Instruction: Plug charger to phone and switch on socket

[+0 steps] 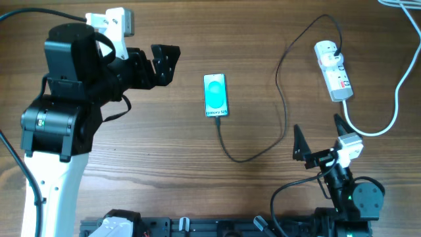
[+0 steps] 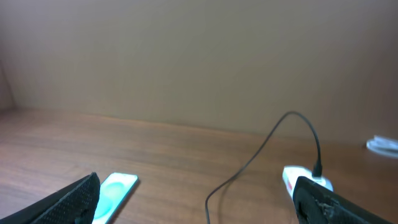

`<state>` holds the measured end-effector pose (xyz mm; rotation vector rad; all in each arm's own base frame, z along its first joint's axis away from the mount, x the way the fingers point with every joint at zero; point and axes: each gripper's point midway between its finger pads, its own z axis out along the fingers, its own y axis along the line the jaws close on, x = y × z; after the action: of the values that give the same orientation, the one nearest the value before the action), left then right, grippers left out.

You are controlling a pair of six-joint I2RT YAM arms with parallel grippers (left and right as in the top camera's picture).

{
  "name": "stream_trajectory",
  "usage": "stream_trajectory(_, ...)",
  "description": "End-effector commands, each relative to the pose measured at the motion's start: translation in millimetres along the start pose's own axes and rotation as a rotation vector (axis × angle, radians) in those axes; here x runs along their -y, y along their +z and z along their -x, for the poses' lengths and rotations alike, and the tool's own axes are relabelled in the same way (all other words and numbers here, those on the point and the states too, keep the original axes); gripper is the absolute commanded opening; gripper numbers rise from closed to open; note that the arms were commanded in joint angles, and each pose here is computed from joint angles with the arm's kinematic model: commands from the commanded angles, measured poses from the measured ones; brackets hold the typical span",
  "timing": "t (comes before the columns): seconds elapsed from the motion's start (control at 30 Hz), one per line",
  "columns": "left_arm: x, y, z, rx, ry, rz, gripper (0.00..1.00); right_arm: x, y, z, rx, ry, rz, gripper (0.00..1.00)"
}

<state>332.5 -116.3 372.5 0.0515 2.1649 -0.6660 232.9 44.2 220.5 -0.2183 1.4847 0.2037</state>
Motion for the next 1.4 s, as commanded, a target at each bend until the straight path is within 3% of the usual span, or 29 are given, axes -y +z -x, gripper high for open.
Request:
stream_trajectory(0.0,-0.1,-3.8,2.4,0.015,0.009,0.007,1.00,-6.8,2.0,-4.5,0.038,-0.091,0.032,1.00)
stream_trajectory(0.3,-0.1,-3.8,2.4,0.015,0.009,0.007,1.00,21.3,3.6,-22.1,0.019,-0.072,-0.126,1.00)
stream_trajectory(0.47,-0.2,-3.8,2.3,0.015,0.009,0.007,1.00,38.2,0.0,-45.9,-0.069,0.040,-0.227,1.00)
stream_trajectory(0.9,-0.1,-3.8,2.3,0.015,0.009,0.007,1.00,38.2,-0.1,-46.8,-0.084,-0.059,-0.223,1.00)
stream_trajectory(1.37,-0.2,-3.8,2.3,0.015,0.009,0.007,1.00,38.3,-0.1,-46.7,-0.075,0.014,-0.226,1.00)
